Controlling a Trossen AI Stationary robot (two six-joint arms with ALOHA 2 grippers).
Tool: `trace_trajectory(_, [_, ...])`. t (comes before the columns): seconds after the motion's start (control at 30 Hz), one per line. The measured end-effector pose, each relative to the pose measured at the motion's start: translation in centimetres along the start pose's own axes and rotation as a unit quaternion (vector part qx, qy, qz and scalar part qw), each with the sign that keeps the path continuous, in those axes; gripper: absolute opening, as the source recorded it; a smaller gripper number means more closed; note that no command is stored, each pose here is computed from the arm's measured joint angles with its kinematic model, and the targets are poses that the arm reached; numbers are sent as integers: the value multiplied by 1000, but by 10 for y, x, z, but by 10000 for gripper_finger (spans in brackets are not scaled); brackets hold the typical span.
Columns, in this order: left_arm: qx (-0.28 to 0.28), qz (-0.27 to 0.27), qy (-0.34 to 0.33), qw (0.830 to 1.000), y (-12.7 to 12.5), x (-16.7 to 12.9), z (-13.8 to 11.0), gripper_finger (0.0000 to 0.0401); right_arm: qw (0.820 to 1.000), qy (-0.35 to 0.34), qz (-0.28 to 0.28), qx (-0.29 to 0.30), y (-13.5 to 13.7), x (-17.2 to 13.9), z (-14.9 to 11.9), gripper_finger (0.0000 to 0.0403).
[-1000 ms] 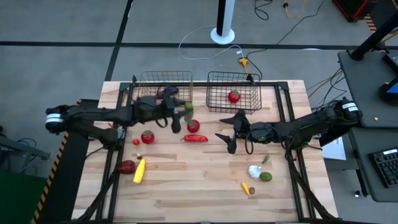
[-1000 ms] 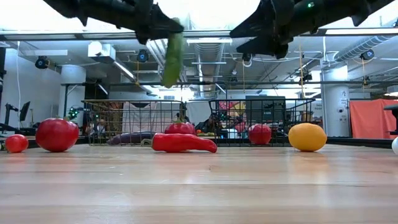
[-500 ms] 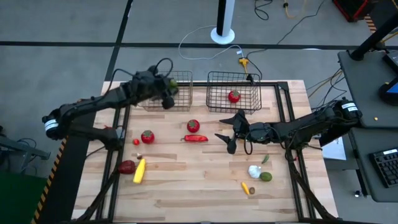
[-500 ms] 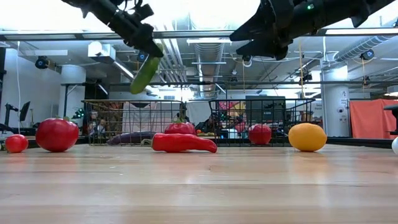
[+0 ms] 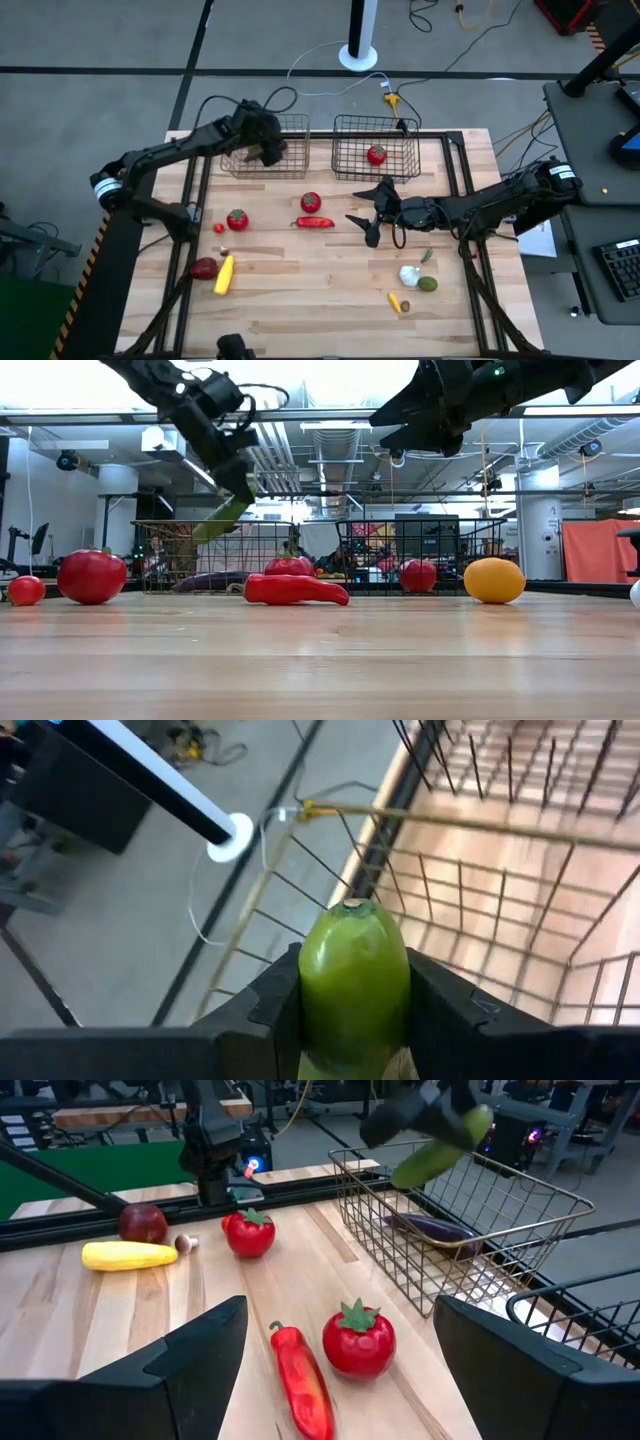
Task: Sort produce into baskets
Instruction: Put the green cucumber into the left wire basket
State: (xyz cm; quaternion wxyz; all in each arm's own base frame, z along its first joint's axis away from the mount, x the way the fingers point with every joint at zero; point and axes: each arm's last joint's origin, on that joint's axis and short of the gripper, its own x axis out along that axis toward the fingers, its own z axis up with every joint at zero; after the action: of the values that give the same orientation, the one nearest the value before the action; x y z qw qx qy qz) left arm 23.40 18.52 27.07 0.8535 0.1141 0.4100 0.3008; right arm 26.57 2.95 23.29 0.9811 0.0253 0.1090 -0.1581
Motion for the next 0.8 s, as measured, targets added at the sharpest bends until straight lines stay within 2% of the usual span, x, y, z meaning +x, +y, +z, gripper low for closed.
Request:
trace_trajectory(0.23, [16,-17,36,999,-7,21,-7,118,1000,0,0,0,0,0,0,307])
trace_trajectory(0.43, [39,-47,99,993,-12,26,-14,118,1000,0,0,1,0,0,0,313])
trace_trajectory(0.63, [52,-47,97,993,-5,30,-9,118,1000,0,-4,2,0,0,0,308])
trace_trajectory(0.8, [64,-104,78,989,-2,41,-5,118,1000,0,-4,4,0,0,0,308])
